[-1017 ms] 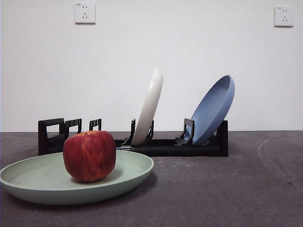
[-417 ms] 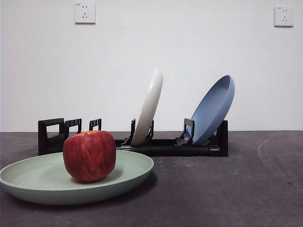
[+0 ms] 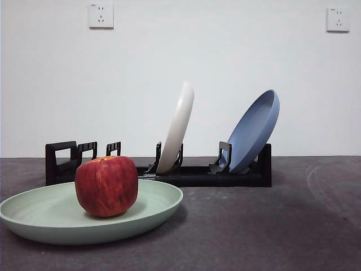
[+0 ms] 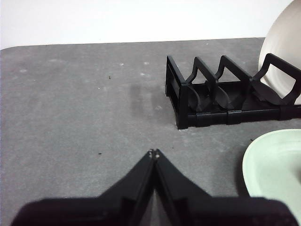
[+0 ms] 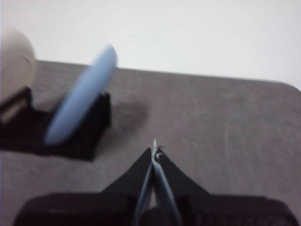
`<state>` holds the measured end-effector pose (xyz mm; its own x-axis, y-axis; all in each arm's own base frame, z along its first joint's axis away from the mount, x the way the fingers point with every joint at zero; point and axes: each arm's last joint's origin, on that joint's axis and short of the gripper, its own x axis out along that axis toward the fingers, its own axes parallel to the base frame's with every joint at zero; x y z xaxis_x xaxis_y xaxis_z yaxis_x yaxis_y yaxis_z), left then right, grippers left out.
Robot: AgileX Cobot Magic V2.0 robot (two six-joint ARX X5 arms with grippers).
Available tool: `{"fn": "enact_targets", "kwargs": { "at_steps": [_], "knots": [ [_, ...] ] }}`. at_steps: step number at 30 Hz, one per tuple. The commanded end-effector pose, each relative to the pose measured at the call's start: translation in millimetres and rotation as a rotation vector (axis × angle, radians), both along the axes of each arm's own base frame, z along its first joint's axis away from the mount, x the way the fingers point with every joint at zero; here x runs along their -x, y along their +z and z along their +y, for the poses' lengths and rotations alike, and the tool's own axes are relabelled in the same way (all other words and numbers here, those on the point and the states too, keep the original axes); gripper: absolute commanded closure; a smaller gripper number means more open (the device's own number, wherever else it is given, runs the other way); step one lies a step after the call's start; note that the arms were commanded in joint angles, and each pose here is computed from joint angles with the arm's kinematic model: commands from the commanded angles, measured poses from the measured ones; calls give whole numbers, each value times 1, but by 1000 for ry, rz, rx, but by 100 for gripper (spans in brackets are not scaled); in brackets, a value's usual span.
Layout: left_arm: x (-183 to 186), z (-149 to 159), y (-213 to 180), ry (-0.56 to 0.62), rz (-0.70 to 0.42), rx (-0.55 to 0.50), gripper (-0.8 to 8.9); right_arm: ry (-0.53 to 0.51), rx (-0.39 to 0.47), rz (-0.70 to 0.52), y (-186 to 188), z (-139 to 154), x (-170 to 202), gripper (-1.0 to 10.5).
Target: Take the green plate from the plate rack,put the plate on the table,take the apple from the table,put the apple in the plate
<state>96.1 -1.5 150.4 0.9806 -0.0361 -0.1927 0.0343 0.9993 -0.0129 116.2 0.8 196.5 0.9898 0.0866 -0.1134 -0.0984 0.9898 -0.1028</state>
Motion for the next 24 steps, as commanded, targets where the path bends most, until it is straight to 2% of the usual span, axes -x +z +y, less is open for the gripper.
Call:
{"fn": "enact_targets", "kwargs": {
  "at_steps": [1, 6, 13, 16, 21, 24],
  "knots": [
    [0, 0, -1, 1, -3, -13, 814, -66, -41, -9, -17, -2, 5, 946],
    [0, 0, -1, 1, -3, -13, 814, -93, -76, 1, -37, -2, 8, 946],
    [0, 0, -1, 1, -3, -13, 814, -99, -68, 130, -51, -2, 18, 946],
    [0, 0, -1, 1, -2, -12, 814, -94, -57, 71, -47, -2, 20, 946],
    [0, 0, -1, 1, 4, -13, 814, -94, -51, 69, -47, -2, 21, 945],
    [-1, 0, -2, 1, 10, -13, 814, -97, -90, 69, -46, -2, 20, 946]
  ]
}}
